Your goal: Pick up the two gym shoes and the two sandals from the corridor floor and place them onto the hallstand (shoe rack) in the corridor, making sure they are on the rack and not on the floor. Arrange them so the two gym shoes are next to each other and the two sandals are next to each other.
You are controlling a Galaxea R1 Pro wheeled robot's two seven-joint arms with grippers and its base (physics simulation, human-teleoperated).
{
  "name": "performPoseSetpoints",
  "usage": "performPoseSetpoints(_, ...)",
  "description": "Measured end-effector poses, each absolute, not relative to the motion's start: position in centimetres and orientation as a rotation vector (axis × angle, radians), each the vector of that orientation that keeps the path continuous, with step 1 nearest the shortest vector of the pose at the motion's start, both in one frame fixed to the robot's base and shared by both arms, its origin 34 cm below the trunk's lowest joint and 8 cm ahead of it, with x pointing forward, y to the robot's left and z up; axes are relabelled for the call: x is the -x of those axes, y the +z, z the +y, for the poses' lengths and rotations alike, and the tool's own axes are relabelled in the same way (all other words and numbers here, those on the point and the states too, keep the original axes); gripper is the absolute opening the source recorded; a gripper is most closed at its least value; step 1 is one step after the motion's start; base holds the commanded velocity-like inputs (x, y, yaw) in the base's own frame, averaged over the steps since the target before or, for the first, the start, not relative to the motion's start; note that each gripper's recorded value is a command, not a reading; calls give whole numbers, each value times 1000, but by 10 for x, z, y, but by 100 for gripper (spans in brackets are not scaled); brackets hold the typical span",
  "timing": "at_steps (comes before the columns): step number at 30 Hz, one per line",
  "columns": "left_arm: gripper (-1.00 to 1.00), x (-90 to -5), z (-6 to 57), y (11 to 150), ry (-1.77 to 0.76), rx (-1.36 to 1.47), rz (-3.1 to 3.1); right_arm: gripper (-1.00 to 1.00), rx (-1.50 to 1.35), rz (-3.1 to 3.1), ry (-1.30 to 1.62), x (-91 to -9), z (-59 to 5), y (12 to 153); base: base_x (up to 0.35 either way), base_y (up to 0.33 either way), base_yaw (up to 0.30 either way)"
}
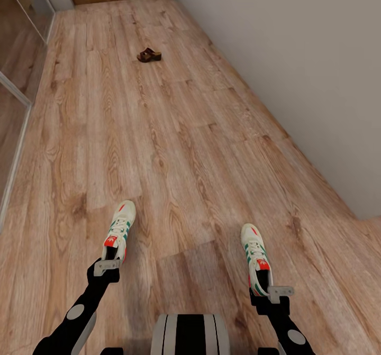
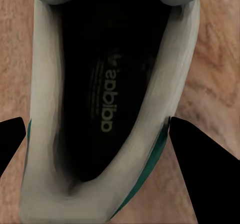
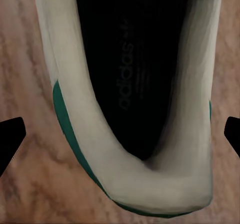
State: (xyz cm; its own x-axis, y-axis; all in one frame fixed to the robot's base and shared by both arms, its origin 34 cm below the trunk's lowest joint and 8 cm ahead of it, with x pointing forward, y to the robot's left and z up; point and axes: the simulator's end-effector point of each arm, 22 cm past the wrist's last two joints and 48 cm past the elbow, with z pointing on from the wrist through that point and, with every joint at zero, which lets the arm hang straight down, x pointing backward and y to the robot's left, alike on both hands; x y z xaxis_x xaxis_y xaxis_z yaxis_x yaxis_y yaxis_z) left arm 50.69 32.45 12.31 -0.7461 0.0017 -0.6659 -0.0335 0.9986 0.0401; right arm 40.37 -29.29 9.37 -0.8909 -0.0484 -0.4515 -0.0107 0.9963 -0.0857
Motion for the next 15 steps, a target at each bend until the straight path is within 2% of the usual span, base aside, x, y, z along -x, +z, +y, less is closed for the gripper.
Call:
performPoseSetpoints(14, -100, -507, 325, 123, 64, 22, 2412, 100, 42, 2668, -112, -404, -293, 94, 27, 0, 0)
performPoseSetpoints(15, -100, -507, 325, 123, 64, 22, 2412, -100, 42, 2668, -112, -404, -293, 94, 4, 0, 0)
